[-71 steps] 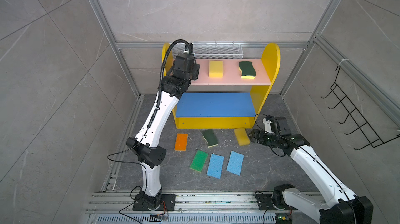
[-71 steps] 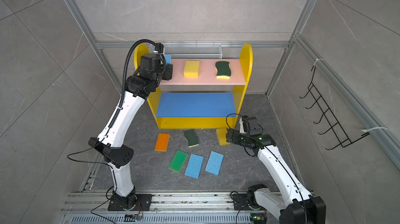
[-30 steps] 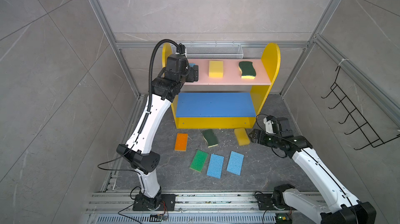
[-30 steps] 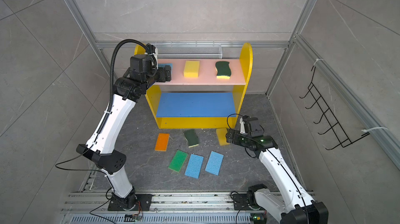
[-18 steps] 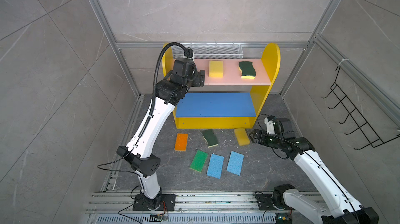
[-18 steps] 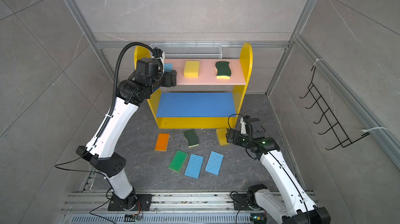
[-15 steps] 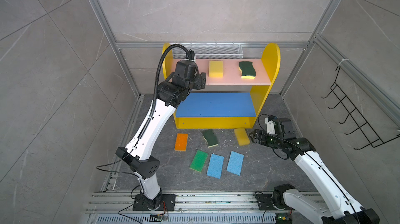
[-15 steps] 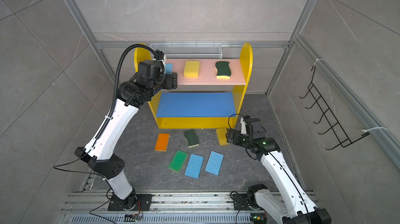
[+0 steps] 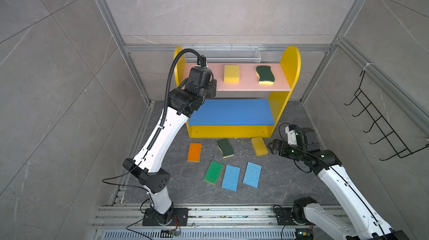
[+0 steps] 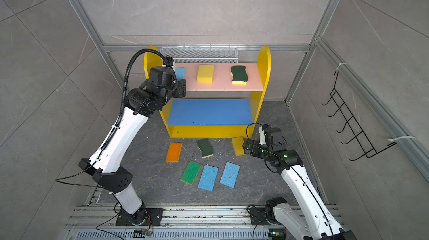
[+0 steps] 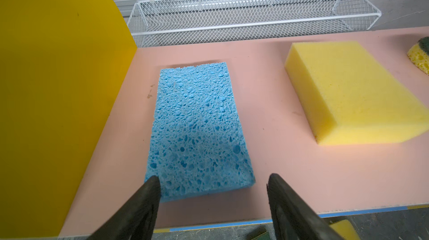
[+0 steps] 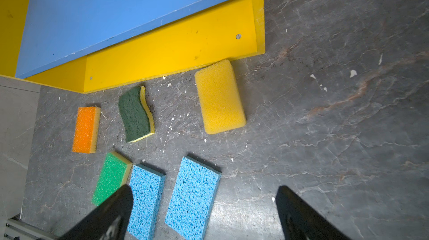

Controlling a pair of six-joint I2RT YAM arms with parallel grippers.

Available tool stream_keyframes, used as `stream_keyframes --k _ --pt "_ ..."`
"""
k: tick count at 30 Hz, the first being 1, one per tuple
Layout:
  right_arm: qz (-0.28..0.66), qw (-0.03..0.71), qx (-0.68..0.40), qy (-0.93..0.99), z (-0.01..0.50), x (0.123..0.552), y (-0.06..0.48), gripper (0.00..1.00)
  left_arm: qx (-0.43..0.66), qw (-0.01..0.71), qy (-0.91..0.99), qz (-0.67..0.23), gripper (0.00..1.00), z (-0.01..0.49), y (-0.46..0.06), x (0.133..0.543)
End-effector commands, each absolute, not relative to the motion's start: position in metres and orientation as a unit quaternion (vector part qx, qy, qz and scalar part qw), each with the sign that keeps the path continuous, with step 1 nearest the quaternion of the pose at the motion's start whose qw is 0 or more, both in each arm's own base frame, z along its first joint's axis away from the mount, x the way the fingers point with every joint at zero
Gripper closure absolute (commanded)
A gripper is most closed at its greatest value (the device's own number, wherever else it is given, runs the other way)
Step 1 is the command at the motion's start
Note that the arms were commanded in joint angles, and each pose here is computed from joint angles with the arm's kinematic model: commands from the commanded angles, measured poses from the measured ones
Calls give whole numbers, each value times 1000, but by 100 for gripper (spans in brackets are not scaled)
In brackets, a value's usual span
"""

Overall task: Arrange cleaning sponges on a shelf
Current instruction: Move the cleaning sponge to the shelf.

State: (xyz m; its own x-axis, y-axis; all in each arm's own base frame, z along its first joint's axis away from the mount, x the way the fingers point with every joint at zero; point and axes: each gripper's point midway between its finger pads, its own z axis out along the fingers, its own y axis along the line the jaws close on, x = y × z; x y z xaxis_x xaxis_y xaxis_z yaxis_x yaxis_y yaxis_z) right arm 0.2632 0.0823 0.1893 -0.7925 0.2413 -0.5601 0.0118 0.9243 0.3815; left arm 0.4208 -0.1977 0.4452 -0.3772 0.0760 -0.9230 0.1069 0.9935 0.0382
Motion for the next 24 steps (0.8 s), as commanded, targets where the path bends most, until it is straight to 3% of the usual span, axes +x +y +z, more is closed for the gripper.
stream_keyframes --k 1,24 --pt "179 304 76 933 184 258 80 2 42 569 822 -5 26 458 -190 417" --pt "180 305 78 932 188 265 81 2 36 533 845 -13 30 436 -175 447"
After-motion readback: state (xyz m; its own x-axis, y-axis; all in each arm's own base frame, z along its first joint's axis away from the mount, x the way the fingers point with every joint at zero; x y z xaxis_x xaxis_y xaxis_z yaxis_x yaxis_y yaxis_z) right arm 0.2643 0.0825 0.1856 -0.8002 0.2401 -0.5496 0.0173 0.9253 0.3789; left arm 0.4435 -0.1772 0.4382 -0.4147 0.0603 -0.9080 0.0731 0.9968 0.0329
